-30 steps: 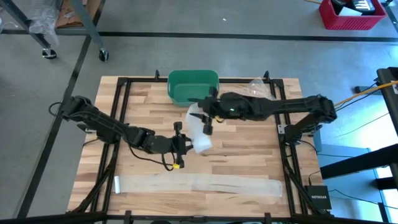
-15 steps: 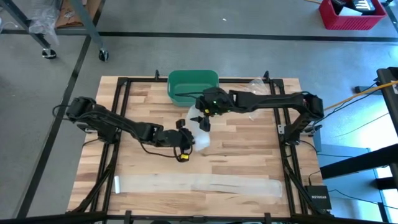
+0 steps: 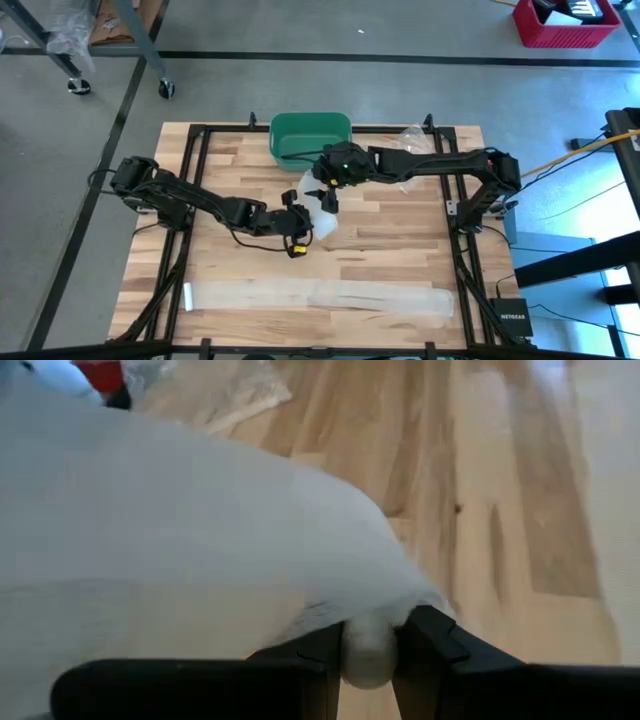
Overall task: Roll bandage
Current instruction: Roll the top white bandage
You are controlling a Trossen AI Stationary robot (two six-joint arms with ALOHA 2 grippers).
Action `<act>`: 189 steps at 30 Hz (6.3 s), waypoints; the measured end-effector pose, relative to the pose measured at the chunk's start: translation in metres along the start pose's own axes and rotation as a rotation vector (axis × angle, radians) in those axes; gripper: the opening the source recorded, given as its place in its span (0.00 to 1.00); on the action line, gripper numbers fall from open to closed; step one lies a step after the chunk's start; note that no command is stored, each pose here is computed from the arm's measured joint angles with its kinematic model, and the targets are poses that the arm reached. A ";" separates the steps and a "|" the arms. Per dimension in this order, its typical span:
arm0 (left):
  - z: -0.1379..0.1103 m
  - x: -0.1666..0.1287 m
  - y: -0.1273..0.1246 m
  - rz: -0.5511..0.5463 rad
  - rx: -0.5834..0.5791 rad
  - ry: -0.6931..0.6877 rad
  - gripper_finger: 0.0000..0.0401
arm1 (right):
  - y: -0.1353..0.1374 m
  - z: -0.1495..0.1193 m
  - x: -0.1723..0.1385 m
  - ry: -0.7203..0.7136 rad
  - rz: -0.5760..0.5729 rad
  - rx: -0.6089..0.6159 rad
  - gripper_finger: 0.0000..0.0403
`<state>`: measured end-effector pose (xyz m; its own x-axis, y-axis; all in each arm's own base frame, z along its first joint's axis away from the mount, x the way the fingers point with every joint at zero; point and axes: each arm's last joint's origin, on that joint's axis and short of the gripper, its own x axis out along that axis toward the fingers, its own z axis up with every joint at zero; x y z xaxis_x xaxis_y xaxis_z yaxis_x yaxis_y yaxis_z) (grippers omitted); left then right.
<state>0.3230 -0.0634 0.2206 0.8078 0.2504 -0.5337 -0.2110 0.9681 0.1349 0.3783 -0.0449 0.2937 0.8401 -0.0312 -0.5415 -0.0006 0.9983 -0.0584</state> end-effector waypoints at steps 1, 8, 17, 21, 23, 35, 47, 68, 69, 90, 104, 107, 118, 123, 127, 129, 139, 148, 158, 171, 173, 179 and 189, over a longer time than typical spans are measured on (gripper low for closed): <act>0.000 0.000 0.000 -0.011 -0.003 0.003 0.13 | 0.000 -0.001 0.001 0.004 0.011 0.001 0.69; -0.003 0.000 0.000 -0.014 0.014 0.031 0.13 | 0.002 -0.014 0.001 0.137 0.051 -0.014 0.69; -0.003 0.000 0.001 -0.012 0.025 0.029 0.13 | 0.009 -0.017 -0.006 0.170 0.162 -0.054 0.69; -0.003 0.000 0.001 -0.011 0.024 0.030 0.13 | 0.010 -0.018 -0.020 0.209 0.198 -0.063 0.69; -0.003 0.000 0.001 -0.011 0.025 0.030 0.13 | 0.011 -0.016 -0.031 0.218 0.189 -0.065 0.69; -0.002 0.000 -0.001 -0.017 0.022 0.021 0.13 | 0.046 -0.060 -0.066 0.285 0.228 -0.024 0.69; 0.001 -0.001 -0.002 -0.018 0.023 -0.010 0.13 | 0.064 -0.135 -0.032 -0.020 0.194 0.100 0.69; 0.004 -0.001 -0.002 -0.020 0.026 -0.039 0.13 | 0.065 -0.151 -0.014 -0.040 0.190 0.183 0.32; 0.004 -0.001 -0.002 -0.021 0.024 -0.044 0.13 | 0.066 -0.151 -0.012 -0.048 0.201 0.184 0.32; 0.005 -0.004 -0.009 -0.041 0.116 -0.057 0.13 | 0.096 -0.104 -0.043 -0.186 0.331 0.017 0.01; 0.003 -0.016 -0.032 -0.097 0.341 -0.102 0.13 | 0.053 -0.041 -0.096 -0.340 -0.034 0.030 0.01; 0.001 -0.022 -0.040 -0.122 0.417 -0.102 0.13 | 0.037 -0.039 -0.098 -0.320 -0.163 0.053 0.03; 0.029 -0.039 -0.050 -0.545 0.272 -0.113 0.13 | -0.005 -0.050 -0.093 -0.236 -0.318 0.090 0.30; 0.031 -0.047 -0.047 -0.672 0.199 -0.048 0.13 | 0.000 -0.056 -0.090 -0.168 -0.281 0.060 0.51; 0.041 -0.058 -0.042 -0.681 0.175 -0.110 0.13 | 0.000 -0.046 -0.109 -0.077 -0.288 -0.003 0.62; 0.045 -0.059 -0.039 -0.679 0.147 -0.130 0.13 | 0.001 -0.039 -0.121 -0.025 -0.278 0.000 0.65; 0.051 -0.051 -0.033 -0.587 0.068 -0.172 0.13 | 0.003 -0.022 -0.141 0.070 -0.176 0.039 0.68; 0.049 -0.052 -0.034 -0.614 0.072 -0.150 0.13 | 0.005 -0.020 -0.146 0.087 -0.119 0.048 0.68; 0.048 -0.052 -0.034 -0.609 0.078 -0.141 0.13 | 0.007 -0.043 -0.097 0.206 0.023 0.089 0.68; 0.085 -0.070 -0.023 -0.570 -0.021 -0.306 0.13 | 0.028 -0.012 -0.164 0.142 0.118 0.045 0.68; 0.095 -0.081 -0.017 -0.503 -0.017 -0.368 0.13 | 0.038 -0.017 -0.168 0.039 0.130 0.005 0.68; 0.115 -0.099 0.002 -0.263 0.000 -0.478 0.13 | 0.060 -0.044 -0.155 -0.243 0.138 -0.075 0.68; 0.119 -0.102 0.010 -0.180 0.029 -0.496 0.13 | 0.065 -0.063 -0.118 -0.385 0.058 -0.106 0.68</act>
<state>0.3039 -0.0792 0.3755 0.9947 0.0455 -0.0925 -0.0358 0.9939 0.1041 0.2455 0.0204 0.3009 0.9787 0.0661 -0.1942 -0.0932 0.9866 -0.1337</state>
